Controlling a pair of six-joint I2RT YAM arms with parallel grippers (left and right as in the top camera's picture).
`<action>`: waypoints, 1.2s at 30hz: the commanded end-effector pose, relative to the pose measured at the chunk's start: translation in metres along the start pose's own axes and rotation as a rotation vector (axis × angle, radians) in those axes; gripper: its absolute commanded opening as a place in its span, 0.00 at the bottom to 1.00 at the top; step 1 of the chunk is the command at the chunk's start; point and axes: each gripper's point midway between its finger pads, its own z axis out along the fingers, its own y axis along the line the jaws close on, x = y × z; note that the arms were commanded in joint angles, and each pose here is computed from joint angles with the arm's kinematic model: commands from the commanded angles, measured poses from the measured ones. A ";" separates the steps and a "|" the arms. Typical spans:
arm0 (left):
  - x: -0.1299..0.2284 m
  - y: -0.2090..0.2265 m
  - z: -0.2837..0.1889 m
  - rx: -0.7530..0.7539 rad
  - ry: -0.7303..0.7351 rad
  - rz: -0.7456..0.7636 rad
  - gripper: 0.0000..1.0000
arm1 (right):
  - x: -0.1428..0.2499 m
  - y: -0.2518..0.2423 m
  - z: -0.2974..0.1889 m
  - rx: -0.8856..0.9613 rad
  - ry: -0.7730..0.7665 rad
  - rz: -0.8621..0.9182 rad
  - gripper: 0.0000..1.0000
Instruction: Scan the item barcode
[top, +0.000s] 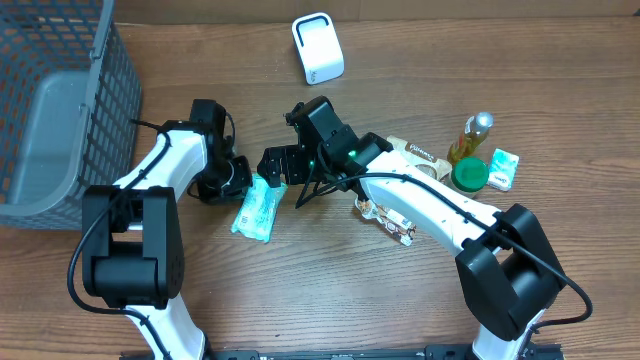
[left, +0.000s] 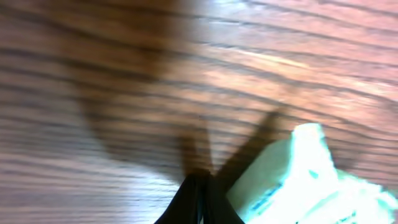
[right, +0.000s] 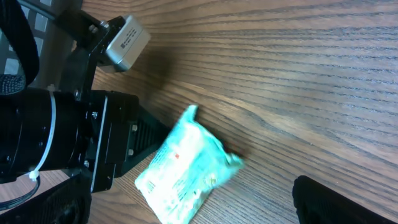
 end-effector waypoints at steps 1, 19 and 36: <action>0.001 -0.007 0.002 0.027 0.021 0.009 0.05 | -0.002 0.004 0.002 -0.010 -0.003 -0.007 1.00; -0.108 0.070 -0.104 -0.301 -0.329 0.012 0.59 | -0.002 0.004 0.002 -0.010 -0.003 -0.007 1.00; -0.108 0.083 -0.108 -0.360 -0.333 -0.005 1.00 | -0.002 0.004 0.002 -0.010 -0.003 -0.007 1.00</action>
